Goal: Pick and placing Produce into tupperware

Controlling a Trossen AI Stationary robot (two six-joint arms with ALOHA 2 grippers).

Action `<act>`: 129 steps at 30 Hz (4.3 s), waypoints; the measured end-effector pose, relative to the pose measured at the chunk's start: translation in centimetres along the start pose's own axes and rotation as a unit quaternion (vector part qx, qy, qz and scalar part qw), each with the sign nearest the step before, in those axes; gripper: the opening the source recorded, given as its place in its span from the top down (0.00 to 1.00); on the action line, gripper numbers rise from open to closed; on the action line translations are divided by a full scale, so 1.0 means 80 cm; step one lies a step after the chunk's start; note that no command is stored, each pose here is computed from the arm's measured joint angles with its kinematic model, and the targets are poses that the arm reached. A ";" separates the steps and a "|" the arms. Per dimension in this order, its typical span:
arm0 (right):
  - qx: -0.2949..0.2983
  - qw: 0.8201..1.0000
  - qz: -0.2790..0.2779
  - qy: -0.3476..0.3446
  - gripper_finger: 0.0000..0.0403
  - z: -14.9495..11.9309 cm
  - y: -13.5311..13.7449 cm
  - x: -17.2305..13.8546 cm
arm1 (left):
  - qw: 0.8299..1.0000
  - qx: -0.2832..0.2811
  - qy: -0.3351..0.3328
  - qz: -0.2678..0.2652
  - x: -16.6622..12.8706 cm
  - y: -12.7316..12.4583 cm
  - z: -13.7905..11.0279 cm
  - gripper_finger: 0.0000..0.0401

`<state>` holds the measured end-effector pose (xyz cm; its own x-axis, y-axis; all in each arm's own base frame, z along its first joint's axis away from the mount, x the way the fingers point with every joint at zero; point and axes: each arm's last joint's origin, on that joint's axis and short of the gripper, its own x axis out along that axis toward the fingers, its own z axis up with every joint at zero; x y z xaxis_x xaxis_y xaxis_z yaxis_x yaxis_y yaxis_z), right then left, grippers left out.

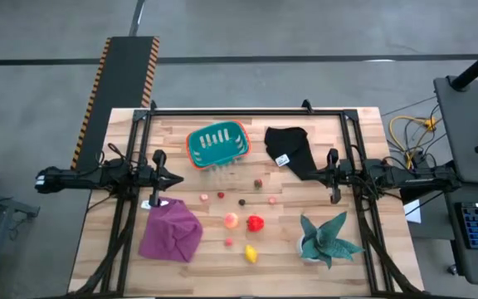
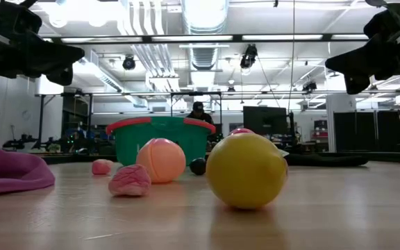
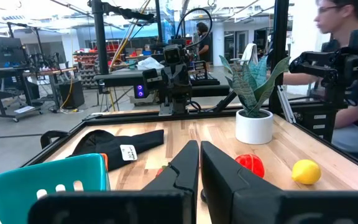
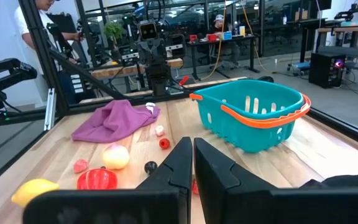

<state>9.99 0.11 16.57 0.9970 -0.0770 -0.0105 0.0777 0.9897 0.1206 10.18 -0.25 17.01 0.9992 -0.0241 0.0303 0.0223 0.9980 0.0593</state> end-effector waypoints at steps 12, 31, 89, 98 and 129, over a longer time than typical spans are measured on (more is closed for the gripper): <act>0.000 1.000 0.000 0.000 0.98 0.000 0.000 0.000 | 1.000 0.000 0.000 0.000 0.000 0.000 0.000 1.00; 0.000 1.000 0.000 0.000 0.98 0.000 0.000 0.000 | 1.000 0.000 0.000 0.000 0.000 0.000 0.000 1.00; 0.005 1.000 0.000 0.000 0.98 0.000 0.000 0.000 | 1.000 0.000 -0.010 0.001 0.000 0.000 0.002 1.00; -0.023 1.000 -0.003 -0.010 0.98 0.002 0.000 0.000 | 1.000 0.000 -0.022 0.002 0.000 0.000 0.005 1.00; -0.018 0.999 -0.035 0.030 0.47 0.081 0.009 0.009 | 0.999 0.003 -0.025 0.031 0.000 0.003 0.006 1.00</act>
<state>10.81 -0.03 23.11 0.9872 -0.1397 -0.0771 0.1459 0.9859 0.0816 10.15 -0.07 17.53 0.9958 0.0348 0.0843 -0.0401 0.9972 0.0625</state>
